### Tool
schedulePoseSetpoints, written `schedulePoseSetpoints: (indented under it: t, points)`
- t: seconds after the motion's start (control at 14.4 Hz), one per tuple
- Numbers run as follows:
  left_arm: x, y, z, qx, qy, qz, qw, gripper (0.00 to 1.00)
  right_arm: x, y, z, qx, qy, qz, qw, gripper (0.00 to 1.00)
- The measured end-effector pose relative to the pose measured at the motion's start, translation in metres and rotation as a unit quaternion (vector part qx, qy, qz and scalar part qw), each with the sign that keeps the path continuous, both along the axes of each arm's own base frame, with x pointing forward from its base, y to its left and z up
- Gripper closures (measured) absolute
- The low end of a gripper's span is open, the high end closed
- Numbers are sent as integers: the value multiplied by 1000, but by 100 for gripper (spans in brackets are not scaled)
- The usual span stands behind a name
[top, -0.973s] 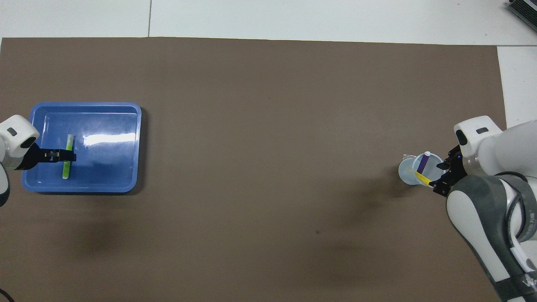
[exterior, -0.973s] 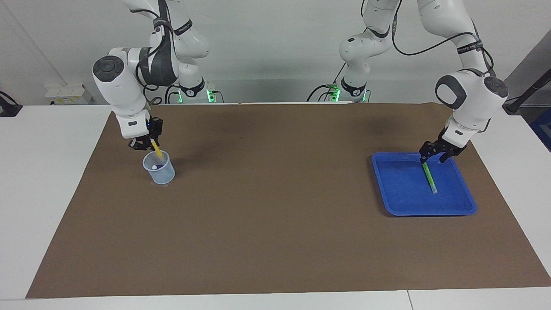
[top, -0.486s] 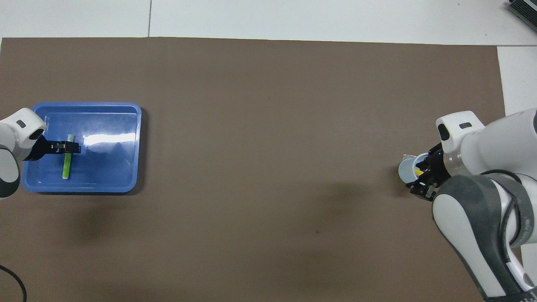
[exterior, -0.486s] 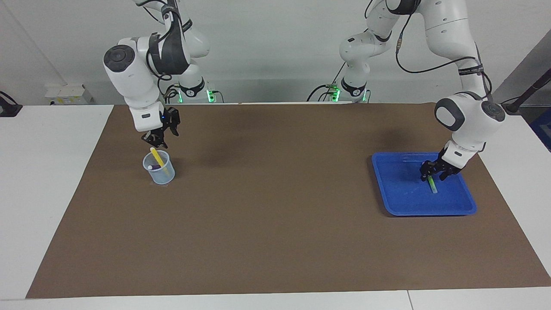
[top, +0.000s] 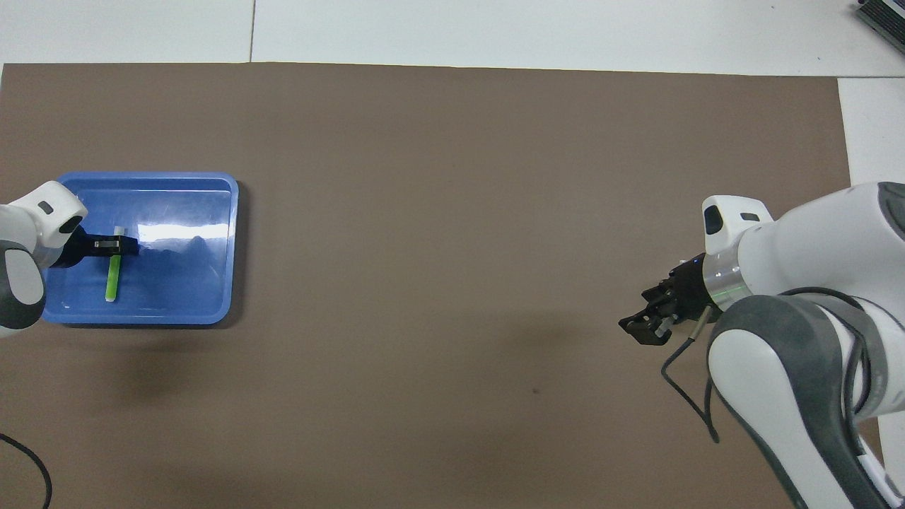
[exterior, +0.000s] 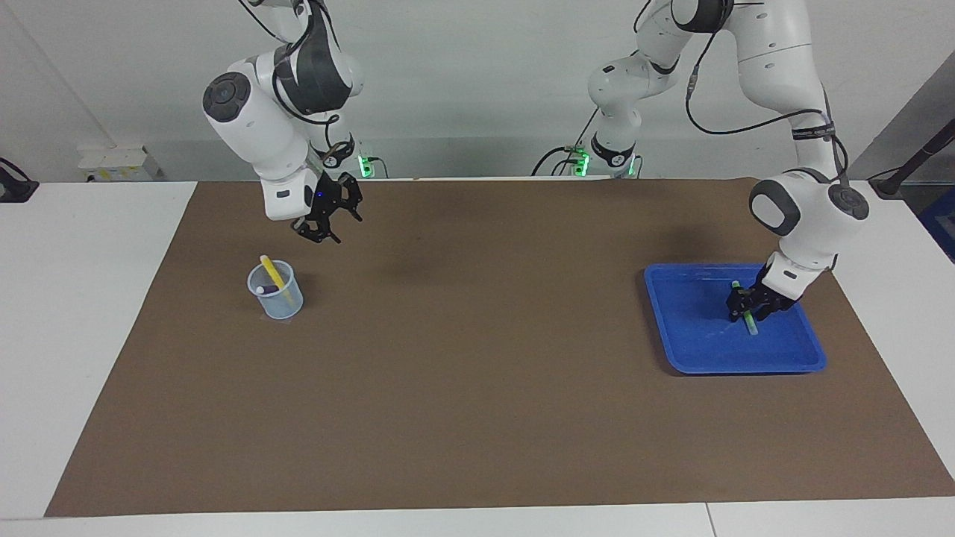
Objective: Transfer and insert pens with both arms
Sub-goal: 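Release the pen and withdraw the right gripper while the left gripper grasps the green pen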
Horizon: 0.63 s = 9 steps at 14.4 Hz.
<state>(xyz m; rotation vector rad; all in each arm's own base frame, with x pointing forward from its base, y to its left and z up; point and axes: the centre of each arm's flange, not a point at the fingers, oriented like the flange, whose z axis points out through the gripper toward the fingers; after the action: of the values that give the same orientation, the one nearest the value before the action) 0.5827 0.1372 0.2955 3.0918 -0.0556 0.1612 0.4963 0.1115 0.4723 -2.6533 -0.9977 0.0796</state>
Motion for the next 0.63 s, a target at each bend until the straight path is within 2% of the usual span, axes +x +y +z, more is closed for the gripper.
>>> schedulePoseSetpoints:
  t: [0.14, 0.21, 0.35, 0.63]
  points:
    - [0, -1, 1, 0, -1, -1, 1000, 74, -3, 22, 4, 17, 20, -53, 998, 40]
    - [0, -1, 1, 0, -1, -1, 1000, 77, -5, 33, 7, 26, 33, -85, 996, 40]
    - [0, -1, 1, 0, -1, -1, 1000, 77, -9, 51, 10, 42, 64, -149, 986, 40]
    - [1, -1, 1, -1, 2, -1, 1000, 77, -16, 80, 17, 63, 120, -244, 960, 40]
